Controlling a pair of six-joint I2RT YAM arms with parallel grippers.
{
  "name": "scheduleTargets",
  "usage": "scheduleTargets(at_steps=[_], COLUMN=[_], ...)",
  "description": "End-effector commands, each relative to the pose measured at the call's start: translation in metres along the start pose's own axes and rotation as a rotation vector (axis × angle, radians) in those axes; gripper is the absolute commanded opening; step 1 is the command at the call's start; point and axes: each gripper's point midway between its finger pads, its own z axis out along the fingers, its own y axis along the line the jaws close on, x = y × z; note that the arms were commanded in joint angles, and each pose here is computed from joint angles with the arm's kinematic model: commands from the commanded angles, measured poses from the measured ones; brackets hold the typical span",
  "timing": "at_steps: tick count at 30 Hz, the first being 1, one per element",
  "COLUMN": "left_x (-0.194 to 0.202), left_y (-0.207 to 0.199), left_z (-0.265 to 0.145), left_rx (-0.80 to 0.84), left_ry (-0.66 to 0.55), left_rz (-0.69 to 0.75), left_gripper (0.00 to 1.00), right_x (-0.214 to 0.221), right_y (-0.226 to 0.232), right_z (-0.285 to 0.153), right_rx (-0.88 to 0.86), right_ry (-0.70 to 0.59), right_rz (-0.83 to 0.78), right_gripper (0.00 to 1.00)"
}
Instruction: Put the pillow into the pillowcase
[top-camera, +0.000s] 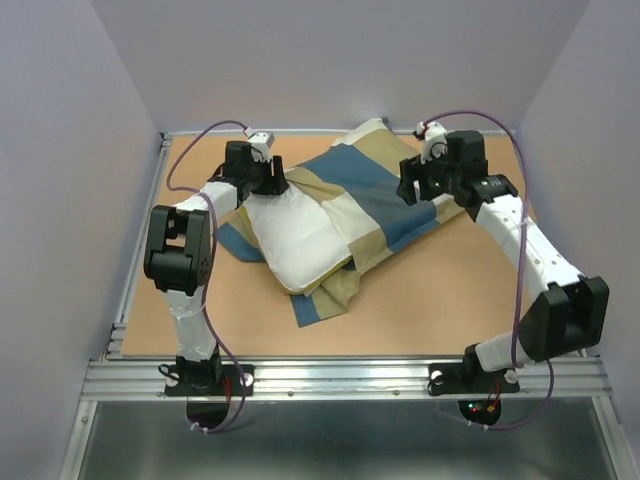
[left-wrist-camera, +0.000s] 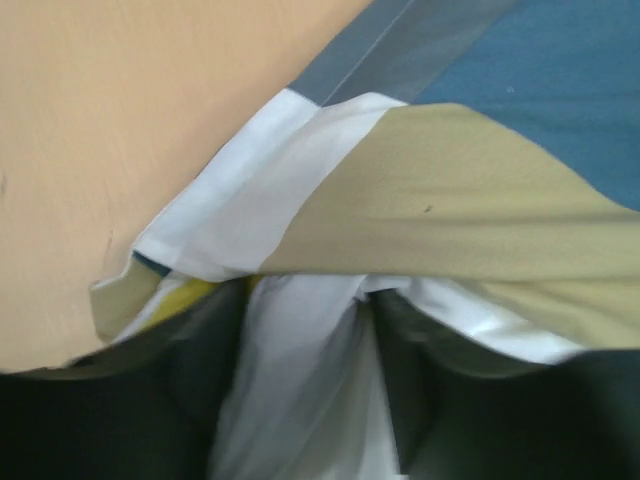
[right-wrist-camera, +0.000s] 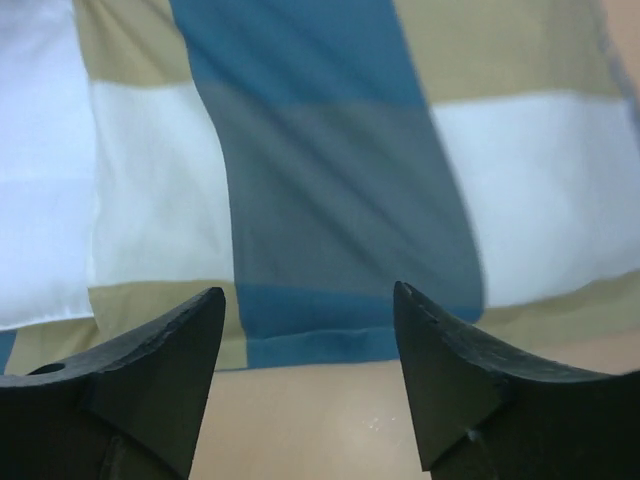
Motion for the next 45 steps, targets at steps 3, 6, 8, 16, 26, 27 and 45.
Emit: scheduleTargets(at_steps=[3,6,8,16,26,27,45], left_x=[-0.033,-0.018,0.005,0.068,0.125,0.127,0.028], left_y=[-0.069,-0.062,-0.069,-0.113,-0.210,-0.207,-0.288], left_z=[-0.075,-0.104,-0.134,-0.178,-0.151,-0.144,-0.100], left_rx=[0.275,0.279,0.342,0.352,0.324,0.279,0.538], left_ry=[-0.024,0.096,0.171,0.218,0.150,0.157,0.116], left_rz=[0.159,0.385,0.518,0.927,0.815,0.812,0.424], left_gripper=[0.82,0.84,0.90,0.99,0.99,0.99,0.00], right_x=[0.115,0.142,0.155,0.147,0.087,0.083,0.158], right_y=[0.015,0.019,0.018,0.012,-0.003,-0.001,0.058], right_z=[0.039,0.066,0.086,0.131,0.138,0.134,0.012], right_rx=[-0.132,-0.170,-0.181,-0.149,-0.097,-0.104,-0.326], right_ry=[0.340,0.423,0.464,0.451,0.317,0.310,0.366], right_rz=[0.087,0.163,0.212,0.354,0.360,0.367,0.638], right_gripper=[0.68,0.67,0.64,0.59,0.58,0.58,0.93])
